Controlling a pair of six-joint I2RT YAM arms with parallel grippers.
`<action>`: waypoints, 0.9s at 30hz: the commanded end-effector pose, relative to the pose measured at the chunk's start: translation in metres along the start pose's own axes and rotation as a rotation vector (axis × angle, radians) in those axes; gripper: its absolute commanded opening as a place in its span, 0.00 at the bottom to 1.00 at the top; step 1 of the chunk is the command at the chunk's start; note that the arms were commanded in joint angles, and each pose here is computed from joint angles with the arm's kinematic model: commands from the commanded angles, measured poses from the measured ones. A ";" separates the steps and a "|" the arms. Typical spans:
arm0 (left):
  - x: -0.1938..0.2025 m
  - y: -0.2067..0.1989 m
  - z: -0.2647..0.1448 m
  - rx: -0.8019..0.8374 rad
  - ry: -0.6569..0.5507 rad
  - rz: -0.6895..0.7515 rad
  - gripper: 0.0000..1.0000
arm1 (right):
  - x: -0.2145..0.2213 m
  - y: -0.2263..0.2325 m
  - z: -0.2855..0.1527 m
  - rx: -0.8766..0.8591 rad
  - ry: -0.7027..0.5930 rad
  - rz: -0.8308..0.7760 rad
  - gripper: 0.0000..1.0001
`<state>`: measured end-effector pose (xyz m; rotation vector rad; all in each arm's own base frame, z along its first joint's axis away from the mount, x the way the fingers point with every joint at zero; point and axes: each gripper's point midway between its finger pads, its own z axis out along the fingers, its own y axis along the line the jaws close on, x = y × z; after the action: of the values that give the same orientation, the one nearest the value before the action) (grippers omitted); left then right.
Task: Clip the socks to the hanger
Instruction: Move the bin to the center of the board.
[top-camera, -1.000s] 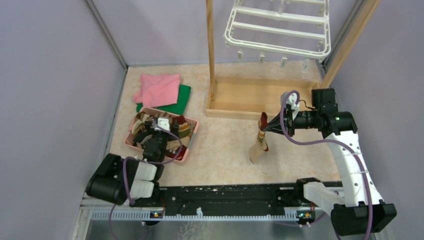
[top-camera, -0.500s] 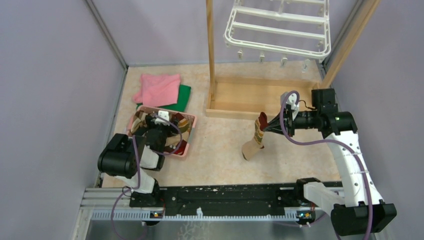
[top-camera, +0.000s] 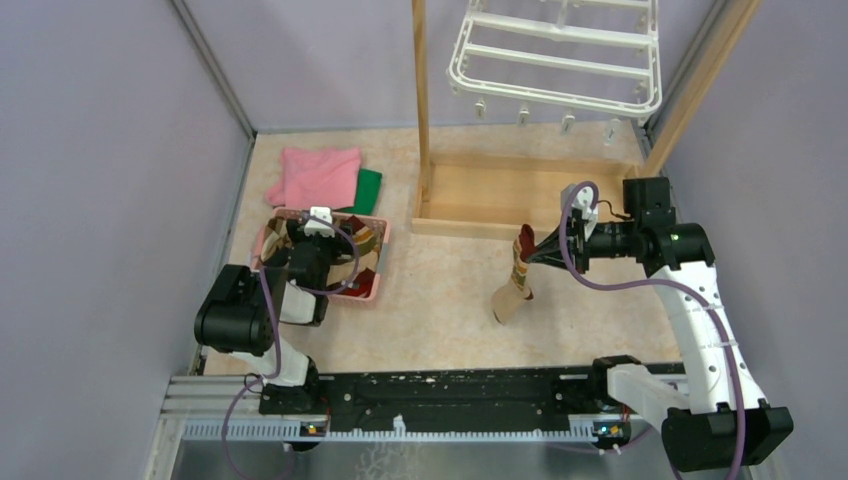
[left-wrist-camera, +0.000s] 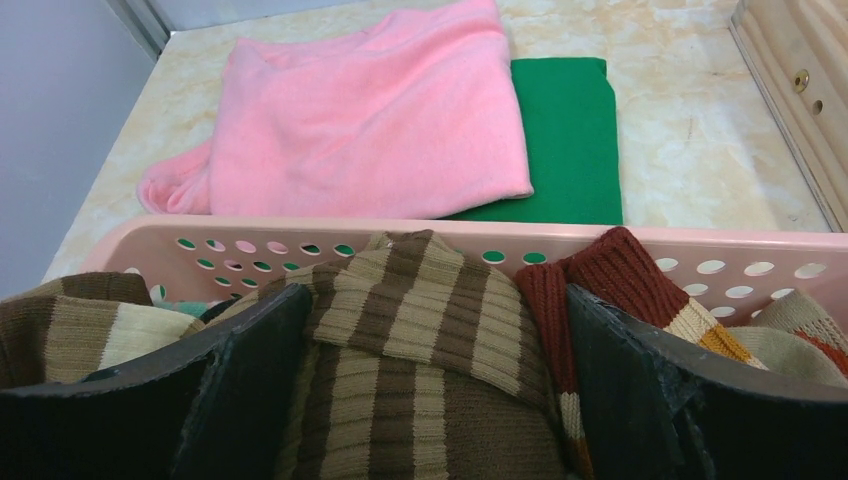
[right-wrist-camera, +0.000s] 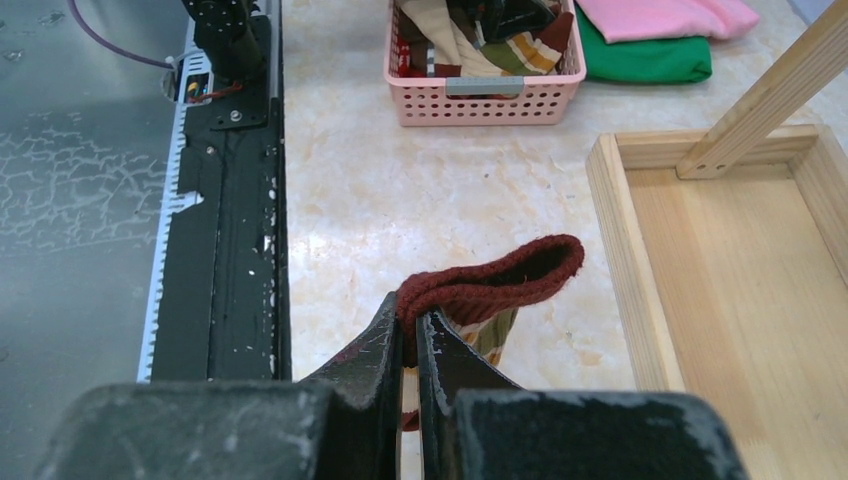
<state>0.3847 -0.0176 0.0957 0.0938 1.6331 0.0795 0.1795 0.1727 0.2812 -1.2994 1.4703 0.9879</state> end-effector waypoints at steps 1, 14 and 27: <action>0.005 0.002 0.000 -0.008 0.027 -0.020 0.99 | -0.002 -0.002 0.002 -0.005 -0.004 -0.044 0.00; 0.006 0.002 0.000 -0.008 0.028 -0.020 0.99 | 0.010 -0.015 -0.009 0.054 0.033 -0.027 0.00; 0.006 0.002 0.000 -0.008 0.027 -0.021 0.99 | 0.012 -0.072 -0.068 0.355 0.084 0.068 0.00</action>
<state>0.3849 -0.0177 0.0958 0.0935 1.6331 0.0792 0.2296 0.1134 0.2803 -1.1014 1.6474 0.7548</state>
